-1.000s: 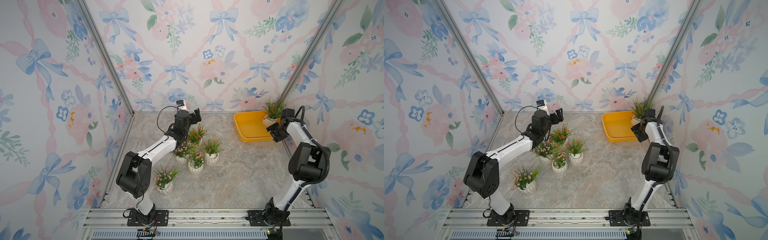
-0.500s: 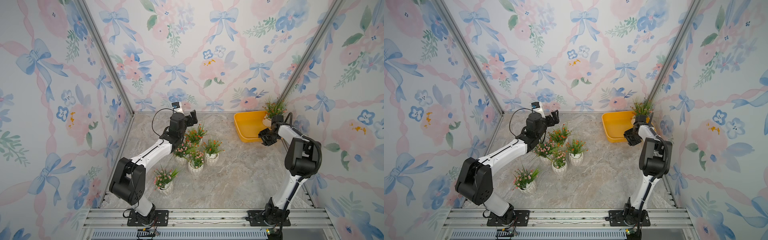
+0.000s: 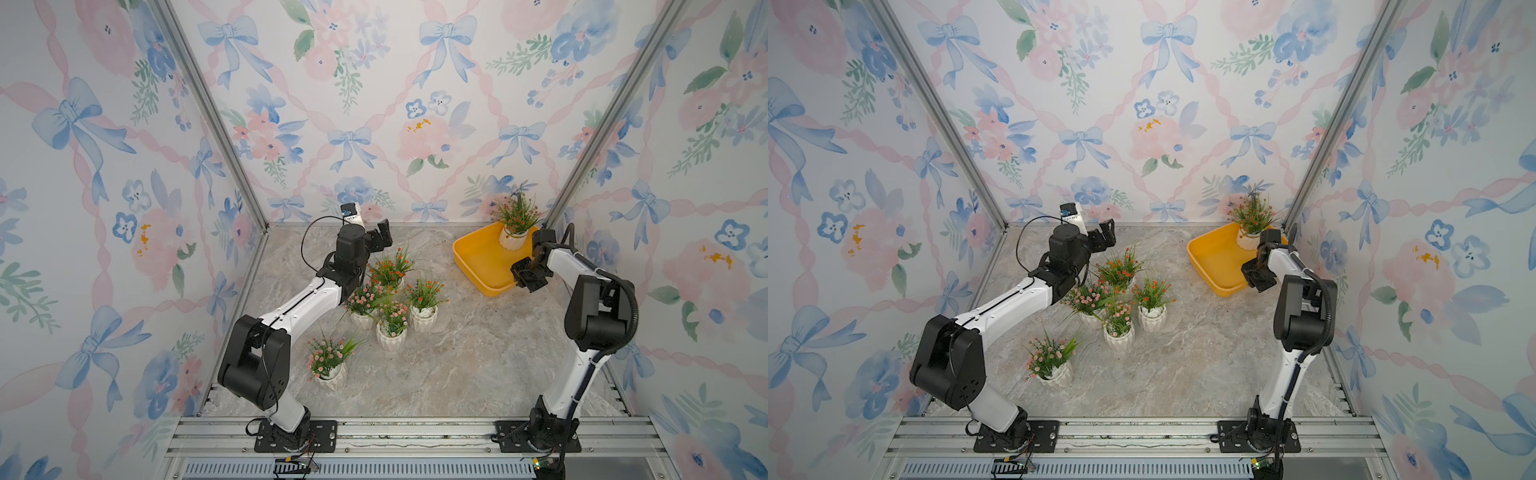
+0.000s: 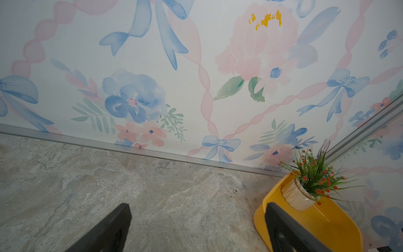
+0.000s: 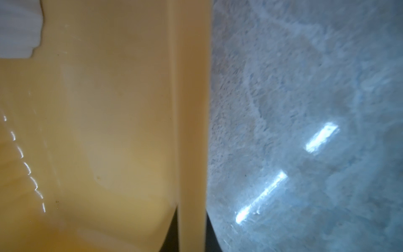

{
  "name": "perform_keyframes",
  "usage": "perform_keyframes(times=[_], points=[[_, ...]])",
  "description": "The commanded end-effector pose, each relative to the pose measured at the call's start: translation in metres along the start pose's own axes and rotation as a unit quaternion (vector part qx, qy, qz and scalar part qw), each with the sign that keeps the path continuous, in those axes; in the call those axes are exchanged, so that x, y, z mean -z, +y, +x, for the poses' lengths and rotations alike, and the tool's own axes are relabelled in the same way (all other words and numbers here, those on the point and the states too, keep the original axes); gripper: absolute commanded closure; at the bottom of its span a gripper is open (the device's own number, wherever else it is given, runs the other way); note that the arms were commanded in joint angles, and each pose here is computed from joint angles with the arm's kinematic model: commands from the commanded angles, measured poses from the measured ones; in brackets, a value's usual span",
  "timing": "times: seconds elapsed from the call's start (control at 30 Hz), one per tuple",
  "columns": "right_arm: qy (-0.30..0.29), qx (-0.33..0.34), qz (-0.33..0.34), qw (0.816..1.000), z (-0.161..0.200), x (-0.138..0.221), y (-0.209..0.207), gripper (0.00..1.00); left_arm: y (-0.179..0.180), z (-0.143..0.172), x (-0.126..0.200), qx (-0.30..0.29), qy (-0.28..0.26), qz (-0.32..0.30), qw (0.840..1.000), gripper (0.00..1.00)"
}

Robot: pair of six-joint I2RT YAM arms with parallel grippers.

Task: Put the potted gypsophila into the storage box
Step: Move the storage box to the center of the board.

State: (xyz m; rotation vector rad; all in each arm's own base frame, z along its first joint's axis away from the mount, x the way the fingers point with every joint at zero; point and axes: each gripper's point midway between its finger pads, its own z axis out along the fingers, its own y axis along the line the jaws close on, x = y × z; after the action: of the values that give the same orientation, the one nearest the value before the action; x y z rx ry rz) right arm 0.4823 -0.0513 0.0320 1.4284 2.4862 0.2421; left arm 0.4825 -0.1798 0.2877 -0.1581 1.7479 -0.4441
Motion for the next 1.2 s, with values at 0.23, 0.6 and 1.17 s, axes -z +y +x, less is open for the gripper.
perform_keyframes(times=[0.23, 0.6, 1.17], points=[[0.015, 0.065, 0.059, 0.996, 0.07, 0.03, -0.029, 0.99, -0.002, -0.012, 0.018, -0.02, 0.006, 0.05, 0.999, 0.02], [0.013, 0.106, 0.104, 0.989, 0.137, 0.053, -0.074, 0.99, 0.0, -0.008, 0.047, -0.039, 0.018, 0.095, 0.995, 0.02], [-0.006, 0.094, 0.125, 0.988, 0.137, 0.071, -0.121, 0.99, 0.001, -0.001, 0.046, -0.009, 0.028, 0.101, 0.994, 0.02]])
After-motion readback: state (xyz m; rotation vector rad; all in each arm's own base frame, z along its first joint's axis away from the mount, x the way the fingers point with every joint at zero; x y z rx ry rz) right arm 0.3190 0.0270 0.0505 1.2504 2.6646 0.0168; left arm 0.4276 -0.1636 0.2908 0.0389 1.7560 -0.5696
